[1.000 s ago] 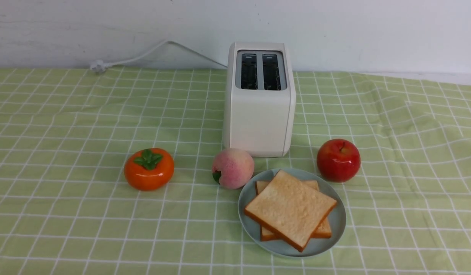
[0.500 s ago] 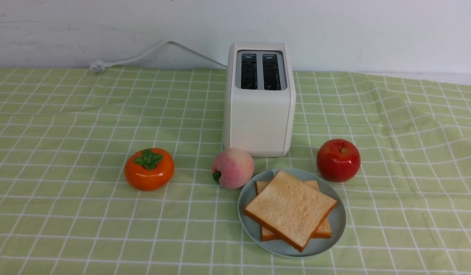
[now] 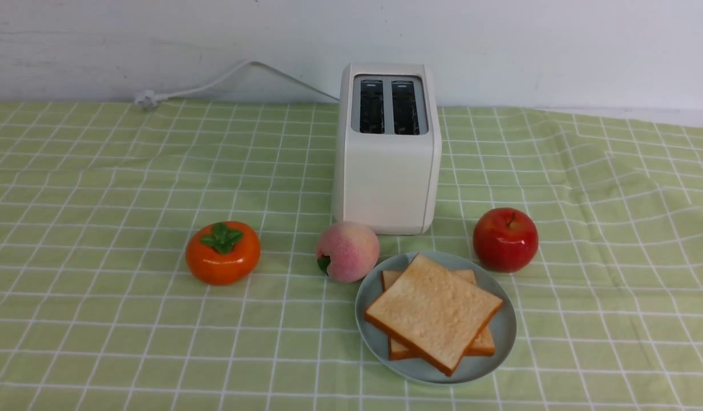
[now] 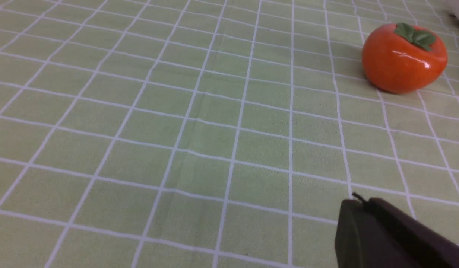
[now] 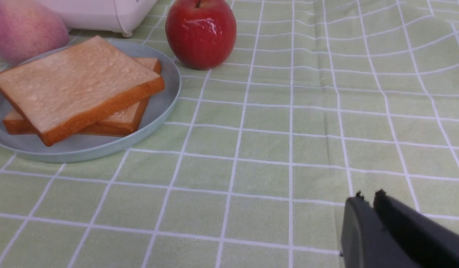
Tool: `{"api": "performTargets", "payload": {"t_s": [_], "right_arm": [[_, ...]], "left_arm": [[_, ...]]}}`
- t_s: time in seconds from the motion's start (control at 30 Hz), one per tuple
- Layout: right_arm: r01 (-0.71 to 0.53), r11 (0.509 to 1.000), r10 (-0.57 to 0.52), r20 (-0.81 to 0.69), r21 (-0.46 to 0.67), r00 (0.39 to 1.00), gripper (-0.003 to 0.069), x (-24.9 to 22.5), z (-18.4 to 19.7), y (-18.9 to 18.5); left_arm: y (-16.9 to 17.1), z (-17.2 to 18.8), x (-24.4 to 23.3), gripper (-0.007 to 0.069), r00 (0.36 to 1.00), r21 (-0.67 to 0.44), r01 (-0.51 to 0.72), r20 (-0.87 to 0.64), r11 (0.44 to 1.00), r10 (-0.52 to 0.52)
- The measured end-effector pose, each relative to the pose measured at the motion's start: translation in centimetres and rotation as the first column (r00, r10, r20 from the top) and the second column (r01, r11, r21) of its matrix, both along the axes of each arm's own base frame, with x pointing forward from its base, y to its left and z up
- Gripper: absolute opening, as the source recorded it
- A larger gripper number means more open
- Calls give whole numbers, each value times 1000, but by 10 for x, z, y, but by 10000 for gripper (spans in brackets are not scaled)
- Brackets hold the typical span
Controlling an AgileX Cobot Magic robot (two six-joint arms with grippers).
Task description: Take toasted bread from bread machine on green coffee tablecloth place on plate.
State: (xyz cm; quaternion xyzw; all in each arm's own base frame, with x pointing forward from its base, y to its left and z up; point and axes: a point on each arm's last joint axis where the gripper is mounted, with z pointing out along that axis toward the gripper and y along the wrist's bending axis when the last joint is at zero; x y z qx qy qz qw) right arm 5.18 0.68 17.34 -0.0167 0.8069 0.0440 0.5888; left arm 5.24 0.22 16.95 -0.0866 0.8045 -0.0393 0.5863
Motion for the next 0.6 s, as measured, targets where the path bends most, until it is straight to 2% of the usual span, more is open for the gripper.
{"api": "performTargets", "payload": {"t_s": [0.6], "right_arm": [[0, 1000, 0, 0, 0, 1000, 70, 0, 0, 0]], "left_arm": [[0, 0, 0, -2, 1000, -2, 0, -1, 1000, 0]]}}
